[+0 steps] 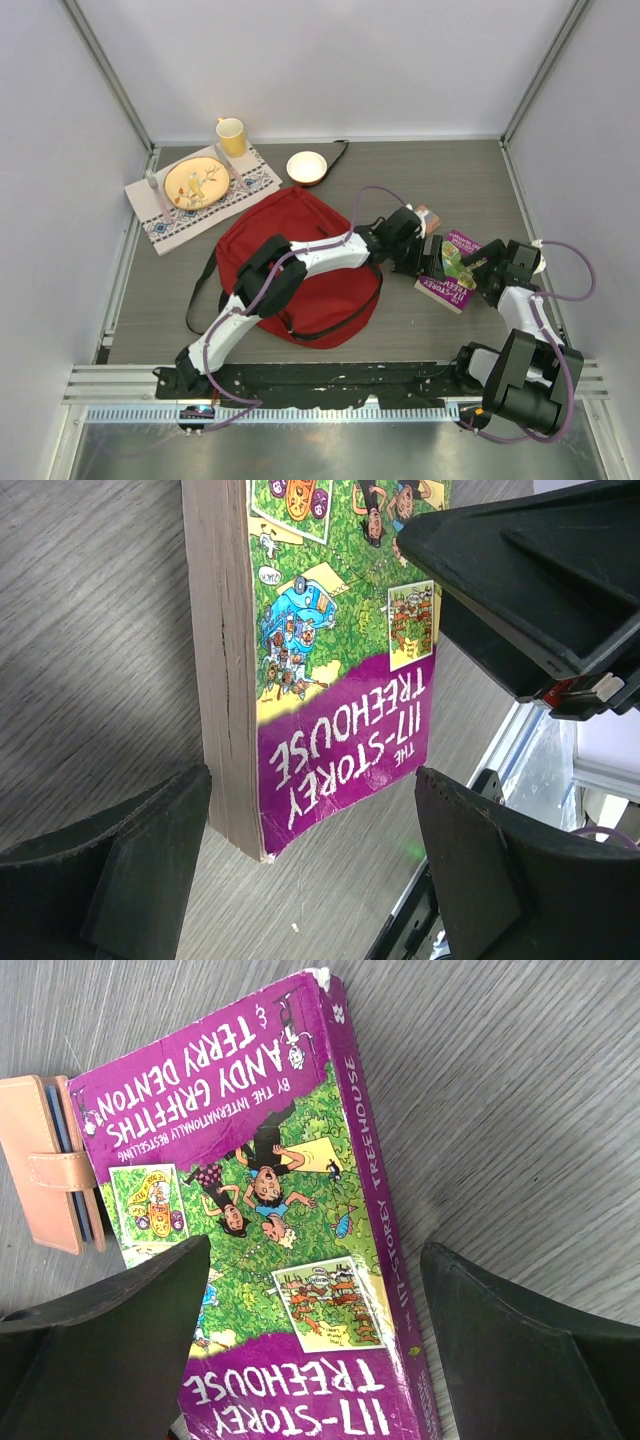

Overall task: Pack the student bag
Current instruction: Pick up the book from the center of the board.

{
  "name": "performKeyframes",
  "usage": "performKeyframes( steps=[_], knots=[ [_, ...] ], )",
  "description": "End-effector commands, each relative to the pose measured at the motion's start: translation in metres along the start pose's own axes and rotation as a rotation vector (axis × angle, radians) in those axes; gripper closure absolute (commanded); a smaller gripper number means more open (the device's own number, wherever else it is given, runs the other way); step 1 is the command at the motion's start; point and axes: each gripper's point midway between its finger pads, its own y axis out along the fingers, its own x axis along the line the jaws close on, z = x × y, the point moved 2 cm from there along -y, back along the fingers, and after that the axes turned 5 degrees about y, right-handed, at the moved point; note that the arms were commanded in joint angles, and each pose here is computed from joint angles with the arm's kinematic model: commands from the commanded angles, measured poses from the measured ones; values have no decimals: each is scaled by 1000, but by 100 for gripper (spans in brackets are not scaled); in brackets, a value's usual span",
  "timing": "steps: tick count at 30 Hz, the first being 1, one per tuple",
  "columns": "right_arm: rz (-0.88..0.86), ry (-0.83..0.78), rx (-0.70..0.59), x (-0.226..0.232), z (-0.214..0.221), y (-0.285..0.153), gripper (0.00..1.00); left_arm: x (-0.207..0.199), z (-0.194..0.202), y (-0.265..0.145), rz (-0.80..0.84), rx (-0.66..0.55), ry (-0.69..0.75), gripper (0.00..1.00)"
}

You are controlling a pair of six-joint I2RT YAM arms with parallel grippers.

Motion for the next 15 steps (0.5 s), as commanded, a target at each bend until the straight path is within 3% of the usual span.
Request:
performKeyframes(
  steps=[1, 10, 15],
  knots=[
    [35, -6, 7, -9, 4, 4, 8, -28, -23, -9, 86, -57, 35, 15],
    [-10, -10, 60, -5, 14, 6, 9, -56, -26, -13, 179, -58, 41, 44],
    [-29, -10, 80, -3, 18, 7, 9, -68, -28, -14, 220, -68, 42, 47]
  ],
)
